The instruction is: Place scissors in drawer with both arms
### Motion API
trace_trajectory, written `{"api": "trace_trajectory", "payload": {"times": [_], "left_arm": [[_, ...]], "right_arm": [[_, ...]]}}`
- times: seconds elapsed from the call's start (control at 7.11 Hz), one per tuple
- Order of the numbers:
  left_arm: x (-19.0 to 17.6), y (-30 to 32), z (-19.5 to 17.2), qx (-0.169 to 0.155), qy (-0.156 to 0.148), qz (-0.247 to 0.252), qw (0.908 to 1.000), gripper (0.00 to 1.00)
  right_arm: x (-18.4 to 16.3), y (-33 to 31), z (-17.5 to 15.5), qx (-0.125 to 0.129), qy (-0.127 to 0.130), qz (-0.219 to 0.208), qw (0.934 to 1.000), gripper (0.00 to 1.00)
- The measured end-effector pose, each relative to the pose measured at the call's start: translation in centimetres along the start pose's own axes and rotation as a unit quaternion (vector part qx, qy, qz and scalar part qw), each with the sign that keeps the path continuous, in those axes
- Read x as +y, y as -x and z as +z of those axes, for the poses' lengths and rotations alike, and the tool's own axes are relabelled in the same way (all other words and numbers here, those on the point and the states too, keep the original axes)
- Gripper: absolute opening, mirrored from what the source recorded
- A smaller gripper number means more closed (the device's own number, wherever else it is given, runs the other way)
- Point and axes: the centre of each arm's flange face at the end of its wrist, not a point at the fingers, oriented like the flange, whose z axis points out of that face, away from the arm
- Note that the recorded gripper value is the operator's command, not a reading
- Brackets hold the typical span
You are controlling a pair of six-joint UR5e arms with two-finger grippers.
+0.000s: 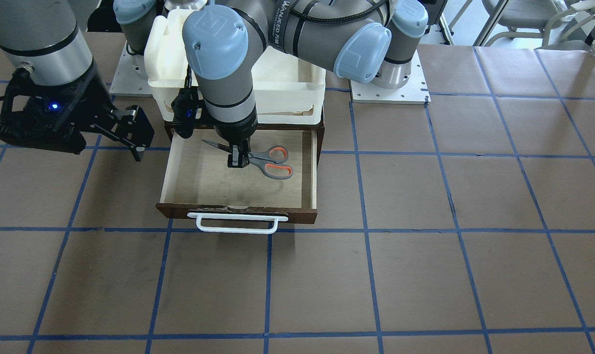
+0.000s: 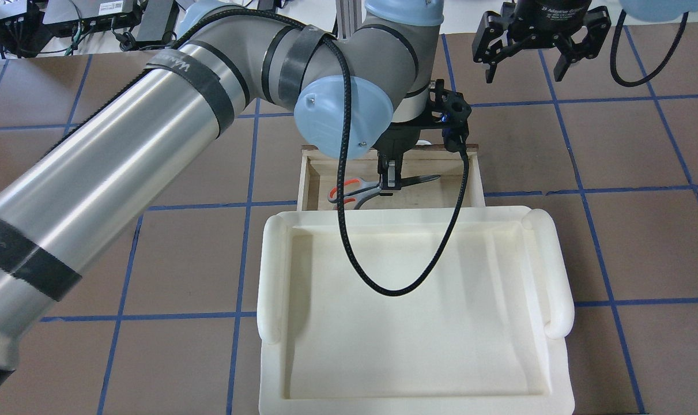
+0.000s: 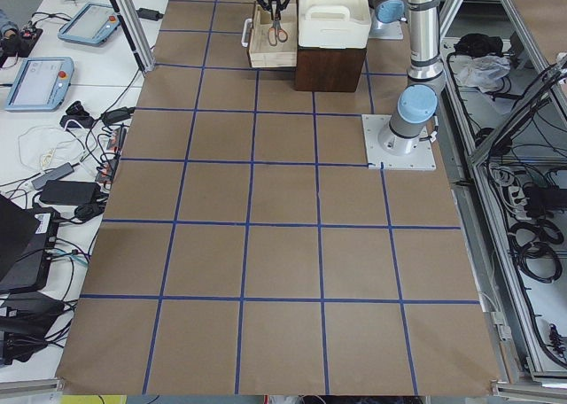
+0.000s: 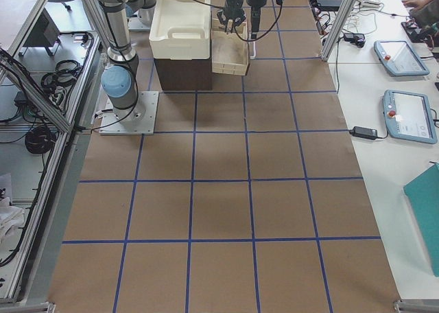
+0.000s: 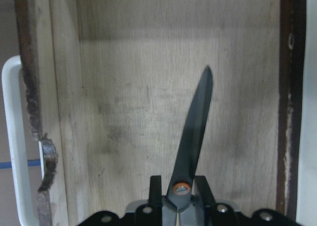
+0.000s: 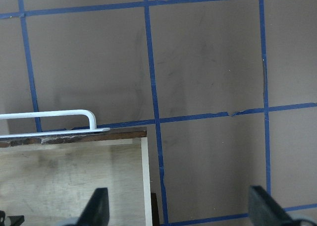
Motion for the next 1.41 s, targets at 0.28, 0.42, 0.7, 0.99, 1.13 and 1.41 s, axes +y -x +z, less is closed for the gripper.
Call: {"api": "trace_trajectory", "payload": {"times": [0.28, 0.42, 0.7, 0.99, 1.13, 1.41], "left_arm": [[-0.3, -0.1, 0.9, 0.009, 0.006, 0.002, 0.9999, 0.00], [-0.4, -0.1, 1.0, 0.011, 0.006, 0.003, 0.9999, 0.00], [-0.6, -0.2, 1.2, 0.013, 0.004, -0.001, 0.9999, 0.86], [-0.8, -0.4, 1.6, 0.019, 0.003, -0.027, 0.9995, 0.89], [-0.9, -0.5, 1.7, 0.020, 0.003, -0.034, 0.9992, 0.89], [-0.7, -0.9, 0.6, 0.009, -0.003, -0.040, 0.9992, 0.89]], "right_arm": [[0.1, -0.2, 0.0, 0.000, 0.002, 0.001, 1.0000, 1.00], [0.1, -0.2, 0.0, 0.000, 0.003, 0.001, 1.0000, 1.00], [0.2, -0.2, 0.1, 0.000, 0.006, 0.000, 1.0000, 1.00], [0.5, -0.2, 0.5, 0.000, 0.010, 0.000, 1.0000, 1.00], [0.9, -0.2, 0.7, 0.000, 0.011, 0.000, 0.9999, 1.00], [1.5, -0.2, 0.8, 0.000, 0.011, 0.001, 0.9999, 1.00]]}}
